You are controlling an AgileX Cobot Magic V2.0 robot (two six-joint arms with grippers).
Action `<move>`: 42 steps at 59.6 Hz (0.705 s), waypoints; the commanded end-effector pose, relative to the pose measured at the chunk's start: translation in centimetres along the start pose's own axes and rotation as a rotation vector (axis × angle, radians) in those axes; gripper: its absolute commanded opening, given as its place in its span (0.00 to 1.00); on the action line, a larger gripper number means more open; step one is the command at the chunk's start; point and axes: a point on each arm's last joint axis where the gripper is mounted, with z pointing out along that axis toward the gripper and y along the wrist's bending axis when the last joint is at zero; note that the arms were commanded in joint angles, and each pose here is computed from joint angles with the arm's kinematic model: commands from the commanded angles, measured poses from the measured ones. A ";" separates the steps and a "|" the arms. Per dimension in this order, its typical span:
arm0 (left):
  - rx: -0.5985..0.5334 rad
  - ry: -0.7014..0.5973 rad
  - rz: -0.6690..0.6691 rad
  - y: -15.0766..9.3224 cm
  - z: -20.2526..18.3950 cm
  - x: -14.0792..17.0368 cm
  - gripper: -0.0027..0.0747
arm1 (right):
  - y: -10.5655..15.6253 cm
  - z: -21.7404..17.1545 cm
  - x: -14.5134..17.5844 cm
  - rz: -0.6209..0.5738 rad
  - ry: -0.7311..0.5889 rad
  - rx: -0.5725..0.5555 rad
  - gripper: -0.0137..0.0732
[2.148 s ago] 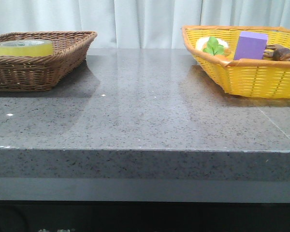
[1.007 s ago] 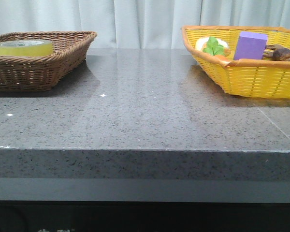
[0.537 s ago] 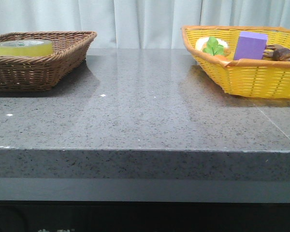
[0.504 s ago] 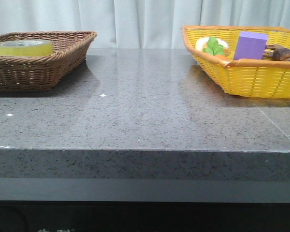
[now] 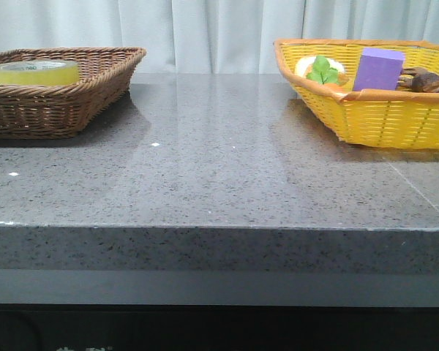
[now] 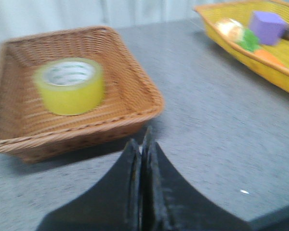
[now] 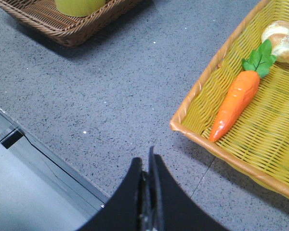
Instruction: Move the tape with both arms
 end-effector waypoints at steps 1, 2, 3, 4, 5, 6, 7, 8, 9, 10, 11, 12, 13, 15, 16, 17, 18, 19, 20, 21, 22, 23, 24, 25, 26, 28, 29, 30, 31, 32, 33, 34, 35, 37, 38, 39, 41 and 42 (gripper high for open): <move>-0.083 -0.180 -0.029 0.5 -1.4 -0.1 0.01 | -0.1 -0.6 -1.2 -0.004 -0.096 0.006 0.08; -0.100 -0.192 -0.031 0.6 -1.5 0.1 0.01 | -0.1 -0.6 -1.2 -0.004 -0.096 0.006 0.08; -0.111 -0.201 -0.032 0.7 -1.6 0.4 0.01 | -0.1 -0.6 -1.2 -0.004 -0.096 0.006 0.08; -0.127 -0.217 -0.033 0.7 -1.8 0.8 0.01 | -0.1 -0.6 -1.2 -0.004 -0.096 0.006 0.08; -0.137 -0.228 -0.034 0.7 -1.9 1.1 0.01 | -0.1 -0.6 -1.2 -0.004 -0.096 0.006 0.08; -0.147 -0.238 -0.034 0.8 -1.9 1.4 0.01 | -0.1 -0.6 -1.2 -0.004 -0.096 0.006 0.08; -0.162 -0.253 -0.034 0.8 -2.0 1.8 0.01 | -0.1 -0.6 -1.2 -0.004 -0.096 0.006 0.08; -0.171 -0.263 -0.035 0.8 -2.1 2.1 0.01 | -0.1 -0.6 -1.2 -0.004 -0.096 0.006 0.08; -0.183 -0.277 -0.037 0.8 -2.1 2.6 0.01 | -0.1 -0.6 -1.2 -0.004 -0.096 0.006 0.08; -0.191 -0.286 -0.038 0.9 -2.1 2.9 0.01 | -0.1 -0.6 -1.2 -0.004 -0.096 0.006 0.08; -0.202 -0.299 -0.038 0.9 -2.2 3.3 0.01 | -0.1 -0.6 -1.2 -0.004 -0.096 0.006 0.08; -0.209 -0.307 -0.037 0.9 -2.1 3.6 0.01 | -0.1 -0.6 -1.2 -0.004 -0.096 0.006 0.08; -0.218 -0.319 -0.037 0.9 -2.1 4.0 0.01 | -0.1 -0.6 -1.2 -0.004 -0.096 0.006 0.08; -0.231 -0.335 -0.036 0.9 -2.0 4.7 0.01 | -0.1 -0.6 -1.2 -0.004 -0.096 0.006 0.08; -0.236 -0.341 -0.036 0.9 -2.0 5.0 0.01 | -0.1 -0.6 -1.2 -0.004 -0.096 0.006 0.08; -0.240 -0.347 -0.036 0.9 -2.0 5.3 0.01 | -0.1 -0.6 -1.2 -0.004 -0.096 0.006 0.08; -0.244 -0.354 -0.035 0.9 -1.9 5.7 0.01 | -0.1 -0.6 -1.2 -0.004 -0.096 0.006 0.08; -0.249 -0.359 -0.035 0.9 -1.9 5.9 0.01 | -0.1 -0.6 -1.2 -0.004 -0.096 0.006 0.08; -0.251 -0.364 -0.035 0.9 -1.8 6.3 0.01 | -0.1 -0.6 -1.2 -0.004 -0.096 0.006 0.08; -0.255 -0.367 -0.035 0.9 -1.8 6.6 0.01 | -0.1 -0.6 -1.2 -0.004 -0.096 0.006 0.08; -0.258 -0.372 -0.034 0.9 -1.7 6.9 0.01 | -0.1 -0.6 -1.2 -0.004 -0.096 0.006 0.08; -0.258 -0.376 -0.034 0.9 -1.7 7.1 0.01 | -0.1 -0.6 -1.2 -0.004 -0.096 0.006 0.08; -0.259 -0.380 -0.033 0.9 -1.6 7.5 0.01 | -0.1 -0.6 -1.2 -0.004 -0.096 0.006 0.08; -0.259 -0.382 -0.033 0.8 -1.6 7.7 0.01 | -0.1 -0.6 -1.2 -0.004 -0.096 0.006 0.08; -0.260 -0.386 -0.033 0.8 -1.6 7.9 0.01 | -0.1 -0.6 -1.2 -0.004 -0.096 0.006 0.08; -0.261 -0.394 -0.032 0.8 -1.6 8.4 0.01 | -0.1 -0.6 -1.2 -0.004 -0.096 0.006 0.08; -0.261 -0.397 -0.035 0.8 -1.6 8.5 0.01 | -0.1 -0.6 -1.2 -0.004 -0.096 0.006 0.08; -0.261 -0.400 -0.037 0.7 -1.6 8.7 0.01 | -0.1 -0.6 -1.2 -0.004 -0.096 0.006 0.08; -0.260 -0.407 -0.044 0.7 -1.6 8.9 0.01 | -0.1 -0.6 -1.2 -0.004 -0.096 0.006 0.08; -0.259 -0.412 -0.050 0.7 -1.6 9.1 0.01 | -0.1 -0.6 -1.2 -0.004 -0.096 0.006 0.08; -0.259 -0.423 -0.058 0.7 -1.6 9.3 0.01 | -0.1 -0.6 -1.2 -0.004 -0.096 0.006 0.08; -0.259 -0.425 -0.063 0.7 -1.5 9.4 0.01 | -0.1 -0.6 -1.2 -0.004 -0.096 0.006 0.08; -0.260 -0.435 -0.071 0.7 -1.4 9.6 0.01 | -0.1 -0.6 -1.2 -0.004 -0.096 0.006 0.08; -0.261 -0.438 -0.080 0.8 -1.3 9.8 0.01 | -0.1 -0.6 -1.2 -0.004 -0.095 0.006 0.08; -0.261 -0.442 -0.089 0.8 -1.2 10.0 0.01 | -0.1 -0.6 -1.2 -0.004 -0.095 0.006 0.08; -0.262 -0.446 -0.093 0.8 -1.1 10.2 0.01 | -0.1 -0.6 -1.2 -0.004 -0.095 0.006 0.08; -0.262 -0.456 -0.095 0.8 -1.1 10.4 0.01 | -0.1 -0.6 -1.3 -0.004 -0.098 0.006 0.08; -0.256 -0.437 -0.100 0.8 -1.0 10.6 0.01 | -0.1 -0.6 -1.3 -0.004 -0.098 0.006 0.08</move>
